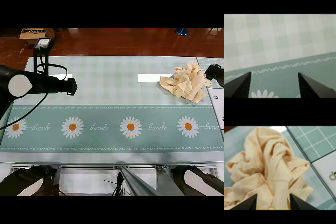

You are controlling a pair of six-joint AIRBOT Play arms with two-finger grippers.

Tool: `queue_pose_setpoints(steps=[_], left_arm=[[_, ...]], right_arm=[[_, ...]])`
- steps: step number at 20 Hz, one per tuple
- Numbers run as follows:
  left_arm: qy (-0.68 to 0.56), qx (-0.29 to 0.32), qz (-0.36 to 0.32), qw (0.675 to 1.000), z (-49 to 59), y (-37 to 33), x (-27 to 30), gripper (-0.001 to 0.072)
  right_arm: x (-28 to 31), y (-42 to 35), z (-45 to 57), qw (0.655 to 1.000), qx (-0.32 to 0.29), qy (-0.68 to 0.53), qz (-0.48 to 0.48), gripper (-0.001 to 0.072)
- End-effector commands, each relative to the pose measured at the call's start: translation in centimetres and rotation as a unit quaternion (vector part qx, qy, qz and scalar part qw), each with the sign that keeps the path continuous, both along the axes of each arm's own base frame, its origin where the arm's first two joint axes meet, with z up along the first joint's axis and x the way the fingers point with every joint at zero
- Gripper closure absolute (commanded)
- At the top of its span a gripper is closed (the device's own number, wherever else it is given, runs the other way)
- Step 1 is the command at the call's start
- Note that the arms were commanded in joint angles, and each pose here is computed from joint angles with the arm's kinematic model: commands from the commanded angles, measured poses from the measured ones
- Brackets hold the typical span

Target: Fold the shirts.

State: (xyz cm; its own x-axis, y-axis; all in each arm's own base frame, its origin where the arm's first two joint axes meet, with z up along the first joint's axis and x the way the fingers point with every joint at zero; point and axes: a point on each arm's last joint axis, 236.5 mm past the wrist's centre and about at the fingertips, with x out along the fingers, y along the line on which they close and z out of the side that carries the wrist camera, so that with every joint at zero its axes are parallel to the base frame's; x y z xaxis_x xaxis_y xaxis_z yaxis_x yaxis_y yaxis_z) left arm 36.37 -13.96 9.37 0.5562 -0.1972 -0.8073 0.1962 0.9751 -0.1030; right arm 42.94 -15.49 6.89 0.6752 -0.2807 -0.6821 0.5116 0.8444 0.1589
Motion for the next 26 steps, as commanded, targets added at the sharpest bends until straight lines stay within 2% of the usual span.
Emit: queue_pose_setpoints(steps=[1,7,12,15,18,19,20,21,23,26], left_arm=[[-0.037,0.001,0.001,0.999,0.7,0.1,1.8,0.0012],[-0.091,0.01,0.006,0.996,-2.3,-0.1,8.1,-0.0013],[-0.063,0.019,0.005,0.998,-5.9,-0.3,9.0,0.0012],[-0.093,0.007,0.003,0.996,-4.9,-0.8,10.0,0.0011],[-0.128,-0.006,0.001,0.992,-3.5,-1.3,11.1,0.0012],[-0.135,-0.009,0.0,0.991,-3.3,-1.4,11.3,0.0012],[-0.138,-0.01,0.0,0.99,-3.1,-1.5,11.3,0.0013],[-0.138,-0.01,0.0,0.99,-3.2,-1.5,11.3,0.0013],[-0.142,-0.011,0.0,0.99,-2.7,-1.4,11.3,0.0013],[-0.177,-0.027,-0.005,0.984,1.5,-2.2,11.2,0.0014]], right_arm=[[-0.2,-3.3,-5.2,0.997,0.034,0.035,-0.053,0.0236],[2.2,-4.1,-7.8,0.998,0.03,0.016,-0.048,0.0235],[5.4,-4.7,-8.9,0.997,0.033,-0.046,-0.048,0.0226],[5.9,-4.3,-11.7,0.996,0.059,-0.041,-0.058,0.0226],[6.9,-2.8,-13.7,0.997,0.059,-0.033,-0.04,0.0234],[7.4,-2.1,-13.7,0.997,0.054,-0.038,-0.03,0.0354],[8.0,-1.4,-13.1,0.998,0.048,-0.048,-0.018,0.0604],[8.6,-0.6,-11.8,0.997,0.046,-0.06,-0.009,0.0691],[9.9,1.1,-6.8,0.994,0.029,-0.103,0.016,0.0692],[10.3,4.7,6.0,0.975,-0.021,-0.208,0.07,0.0693]])
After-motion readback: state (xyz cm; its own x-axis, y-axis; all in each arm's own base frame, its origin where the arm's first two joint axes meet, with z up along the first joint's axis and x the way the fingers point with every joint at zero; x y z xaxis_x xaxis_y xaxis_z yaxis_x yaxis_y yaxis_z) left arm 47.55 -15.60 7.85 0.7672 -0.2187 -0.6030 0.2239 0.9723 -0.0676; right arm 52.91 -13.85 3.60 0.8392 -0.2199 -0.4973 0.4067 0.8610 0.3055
